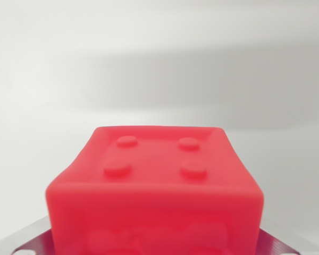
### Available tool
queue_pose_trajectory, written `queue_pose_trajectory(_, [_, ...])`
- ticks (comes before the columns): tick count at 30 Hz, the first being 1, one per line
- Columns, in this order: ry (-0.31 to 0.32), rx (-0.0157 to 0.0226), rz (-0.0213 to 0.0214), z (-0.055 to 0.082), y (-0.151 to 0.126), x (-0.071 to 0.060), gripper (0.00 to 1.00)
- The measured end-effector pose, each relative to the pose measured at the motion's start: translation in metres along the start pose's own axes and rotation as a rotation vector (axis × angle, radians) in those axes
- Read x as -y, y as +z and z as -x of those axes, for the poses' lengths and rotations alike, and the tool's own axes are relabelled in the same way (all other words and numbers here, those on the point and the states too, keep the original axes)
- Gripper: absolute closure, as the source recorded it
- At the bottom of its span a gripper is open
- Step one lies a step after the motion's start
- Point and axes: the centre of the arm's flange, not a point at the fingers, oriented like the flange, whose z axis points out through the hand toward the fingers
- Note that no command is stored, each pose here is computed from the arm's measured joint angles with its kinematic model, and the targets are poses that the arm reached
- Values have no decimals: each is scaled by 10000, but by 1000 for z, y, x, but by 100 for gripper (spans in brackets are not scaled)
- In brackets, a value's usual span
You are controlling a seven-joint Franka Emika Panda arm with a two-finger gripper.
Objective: Destack cube
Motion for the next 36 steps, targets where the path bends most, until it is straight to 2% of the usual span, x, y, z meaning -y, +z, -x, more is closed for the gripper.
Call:
queue_pose_trajectory(7, [18, 29, 50, 1, 26, -1, 100])
queue_pose_trajectory(13, [29, 20, 35, 1, 41, 0, 100])
queue_pose_trajectory(36, [26, 18, 43, 2, 93, 0, 100])
